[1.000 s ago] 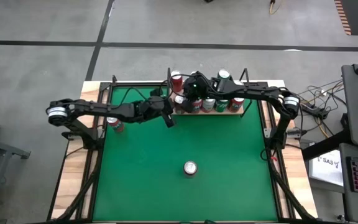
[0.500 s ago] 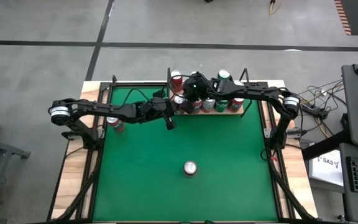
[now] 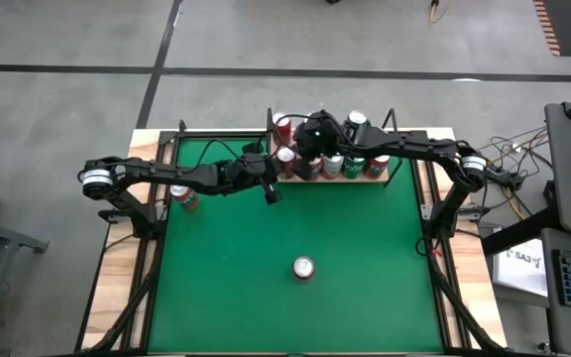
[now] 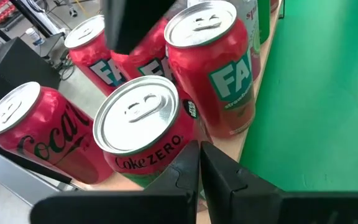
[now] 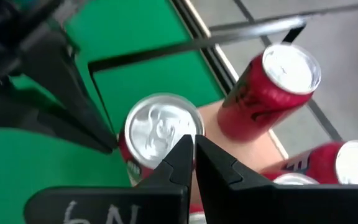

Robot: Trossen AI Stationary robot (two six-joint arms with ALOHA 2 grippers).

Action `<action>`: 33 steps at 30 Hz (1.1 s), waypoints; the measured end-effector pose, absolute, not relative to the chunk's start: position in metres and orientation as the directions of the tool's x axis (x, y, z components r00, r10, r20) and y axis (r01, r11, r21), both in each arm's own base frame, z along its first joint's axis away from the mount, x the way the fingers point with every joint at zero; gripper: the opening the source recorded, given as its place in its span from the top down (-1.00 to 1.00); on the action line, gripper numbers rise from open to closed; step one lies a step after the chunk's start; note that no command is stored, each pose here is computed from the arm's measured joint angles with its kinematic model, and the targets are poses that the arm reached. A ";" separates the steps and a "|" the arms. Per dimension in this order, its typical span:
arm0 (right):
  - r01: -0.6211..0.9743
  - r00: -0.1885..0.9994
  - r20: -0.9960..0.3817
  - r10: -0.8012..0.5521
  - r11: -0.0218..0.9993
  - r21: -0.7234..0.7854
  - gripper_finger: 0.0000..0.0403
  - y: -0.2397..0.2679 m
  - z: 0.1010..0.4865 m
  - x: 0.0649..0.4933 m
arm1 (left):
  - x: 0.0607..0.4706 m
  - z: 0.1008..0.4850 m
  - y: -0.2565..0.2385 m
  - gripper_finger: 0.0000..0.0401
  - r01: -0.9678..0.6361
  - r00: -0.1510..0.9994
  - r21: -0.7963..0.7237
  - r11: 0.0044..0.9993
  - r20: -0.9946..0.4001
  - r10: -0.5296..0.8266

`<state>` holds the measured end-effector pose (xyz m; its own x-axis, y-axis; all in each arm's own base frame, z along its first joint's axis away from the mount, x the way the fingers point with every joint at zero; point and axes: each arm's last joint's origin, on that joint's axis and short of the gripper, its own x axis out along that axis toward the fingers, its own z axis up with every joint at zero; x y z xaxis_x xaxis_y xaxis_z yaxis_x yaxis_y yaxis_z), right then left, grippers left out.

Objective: Place canned beverage on shelf
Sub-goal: Put the red-black soda can on the shelf aligned with the other red-black soda can

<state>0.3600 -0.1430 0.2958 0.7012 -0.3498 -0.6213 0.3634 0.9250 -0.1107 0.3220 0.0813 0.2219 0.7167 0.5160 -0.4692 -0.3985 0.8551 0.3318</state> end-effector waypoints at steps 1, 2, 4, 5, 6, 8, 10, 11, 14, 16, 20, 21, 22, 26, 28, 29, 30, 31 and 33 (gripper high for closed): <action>0.362 0.709 -0.610 -0.353 0.925 -0.114 0.95 -0.143 0.297 0.361 | 0.322 0.222 0.081 1.00 -0.397 0.717 0.332 0.855 -0.470 0.515; 0.361 0.717 -0.599 -0.356 0.925 -0.117 0.95 -0.144 0.297 0.363 | 0.322 0.222 0.081 1.00 -0.397 0.716 0.332 0.856 -0.471 0.515; 0.354 0.731 -0.582 -0.356 0.927 -0.122 0.95 -0.145 0.295 0.366 | 0.322 0.221 0.081 1.00 -0.395 0.715 0.332 0.856 -0.474 0.514; 0.348 0.730 -0.586 -0.350 0.930 -0.121 0.95 -0.146 0.293 0.368 | 0.322 0.221 0.081 1.00 -0.395 0.714 0.332 0.856 -0.476 0.514; 0.343 0.731 -0.587 -0.347 0.931 -0.123 0.96 -0.146 0.290 0.369 | 0.322 0.221 0.081 1.00 -0.395 0.713 0.332 0.856 -0.476 0.514; 0.337 0.728 -0.596 -0.340 0.934 -0.122 0.96 -0.147 0.286 0.372 | 0.322 0.221 0.081 1.00 -0.396 0.714 0.331 0.857 -0.476 0.514; 0.340 0.722 -0.604 -0.338 0.933 -0.116 0.96 -0.148 0.283 0.373 | 0.322 0.221 0.081 1.00 -0.396 0.714 0.331 0.857 -0.476 0.514; 0.340 0.721 -0.605 -0.338 0.933 -0.116 0.96 -0.148 0.282 0.374 | 0.322 0.221 0.081 1.00 -0.396 0.714 0.331 0.856 -0.476 0.514; 0.339 0.705 -0.627 -0.332 0.934 -0.114 0.96 -0.148 0.277 0.374 | 0.322 0.221 0.081 1.00 -0.398 0.714 0.329 0.856 -0.475 0.514; 0.346 0.696 -0.639 -0.328 0.933 -0.102 0.96 -0.148 0.276 0.373 | 0.322 0.221 0.081 1.00 -0.403 0.713 0.325 0.855 -0.474 0.516; 0.362 0.679 -0.661 -0.318 0.929 -0.075 0.96 -0.145 0.276 0.370 | 0.321 0.222 0.082 1.00 -0.419 0.705 0.332 0.845 -0.468 0.533; 0.362 0.678 -0.664 -0.317 0.929 -0.074 0.96 -0.144 0.276 0.370 | 0.321 0.222 0.082 1.00 -0.428 0.697 0.339 0.838 -0.465 0.545; 0.360 0.677 -0.665 -0.315 0.930 -0.074 0.96 -0.143 0.276 0.371 | 0.321 0.222 0.083 1.00 -0.440 0.688 0.347 0.828 -0.463 0.559; 0.358 0.677 -0.669 -0.307 0.931 -0.065 0.96 -0.138 0.275 0.372 | 0.321 0.222 0.083 1.00 -0.462 0.672 0.361 0.810 -0.454 0.585; 0.354 0.678 -0.670 -0.303 0.933 -0.063 0.96 -0.136 0.275 0.373 | 0.321 0.223 0.083 1.00 -0.463 0.673 0.360 0.810 -0.451 0.586; 0.351 0.678 -0.671 -0.300 0.934 -0.063 0.96 -0.134 0.275 0.373 | 0.321 0.223 0.083 1.00 -0.464 0.673 0.360 0.809 -0.451 0.587; 0.349 0.678 -0.671 -0.299 0.935 -0.064 0.96 -0.133 0.275 0.374 | 0.321 0.223 0.083 1.00 -0.465 0.672 0.360 0.809 -0.451 0.587; 0.345 0.680 -0.671 -0.296 0.936 -0.063 0.96 -0.131 0.275 0.374 | 0.321 0.223 0.083 1.00 -0.465 0.672 0.361 0.809 -0.451 0.587; 0.341 0.682 -0.671 -0.293 0.938 -0.062 0.96 -0.130 0.275 0.374 | 0.320 0.223 0.083 1.00 -0.466 0.672 0.360 0.808 -0.449 0.588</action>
<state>0.3743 -0.1304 0.2754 0.6816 -0.2927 -0.6707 0.3415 0.9378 -0.0623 0.3205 0.0833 0.2232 0.6724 0.5882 -0.4493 -0.4661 0.8080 0.3603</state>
